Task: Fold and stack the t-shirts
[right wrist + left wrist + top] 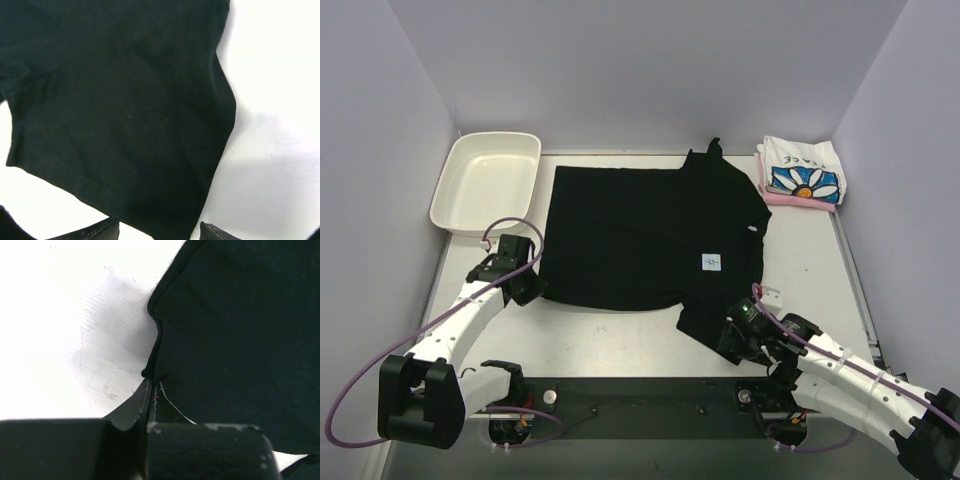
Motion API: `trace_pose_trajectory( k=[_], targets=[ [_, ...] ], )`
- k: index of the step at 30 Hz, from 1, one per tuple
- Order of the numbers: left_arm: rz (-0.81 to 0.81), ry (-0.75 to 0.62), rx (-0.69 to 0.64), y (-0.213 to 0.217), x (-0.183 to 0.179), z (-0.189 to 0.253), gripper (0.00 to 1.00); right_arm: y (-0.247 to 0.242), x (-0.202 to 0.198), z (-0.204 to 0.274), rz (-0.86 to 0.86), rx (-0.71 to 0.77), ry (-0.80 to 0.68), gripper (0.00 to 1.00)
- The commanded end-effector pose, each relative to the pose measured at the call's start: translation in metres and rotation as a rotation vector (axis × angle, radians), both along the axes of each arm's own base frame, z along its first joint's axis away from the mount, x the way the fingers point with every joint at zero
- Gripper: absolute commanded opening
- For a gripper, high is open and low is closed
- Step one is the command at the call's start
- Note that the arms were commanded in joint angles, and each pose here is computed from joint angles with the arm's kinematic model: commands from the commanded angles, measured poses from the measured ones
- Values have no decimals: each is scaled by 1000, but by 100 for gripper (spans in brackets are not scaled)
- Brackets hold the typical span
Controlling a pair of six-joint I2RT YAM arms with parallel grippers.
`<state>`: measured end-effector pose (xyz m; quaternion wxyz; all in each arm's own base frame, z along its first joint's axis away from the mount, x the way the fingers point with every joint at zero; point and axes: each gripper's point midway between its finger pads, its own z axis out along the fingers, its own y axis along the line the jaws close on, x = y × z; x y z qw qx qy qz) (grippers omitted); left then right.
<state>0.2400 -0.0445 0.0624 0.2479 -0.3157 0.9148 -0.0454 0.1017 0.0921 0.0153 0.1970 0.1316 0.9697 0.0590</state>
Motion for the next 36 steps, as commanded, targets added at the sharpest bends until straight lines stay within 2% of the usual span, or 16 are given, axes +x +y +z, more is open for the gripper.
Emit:
trace_pose_trajectory(
  k=[1, 5, 13, 18, 21, 22, 30, 36],
  targets=[
    [-1, -73, -6, 0, 15, 22, 0, -6, -14, -12, -43, -4, 46, 63],
    [-4, -74, -13, -2, 15, 21, 0, -9, -16, -17, -56, -11, 49, 61],
    [-2, -69, -11, -1, 16, 17, 0, -13, -18, -24, -67, -33, 65, 36],
    [5, -68, 5, 2, 15, 18, 0, -14, -20, -27, -74, -32, 72, 27],
    [8, -65, 5, 3, 13, 18, 0, -13, -21, -29, -79, -25, 72, 13],
    [9, -67, 6, 4, 13, 18, 0, -13, -21, -29, -81, -24, 75, 1],
    [13, -89, 8, 7, 0, 30, 0, -14, -16, -13, -69, -27, 29, 0],
    [26, -133, 7, 12, -14, 50, 0, -19, -1, 38, -41, -27, -116, 0]
  ],
)
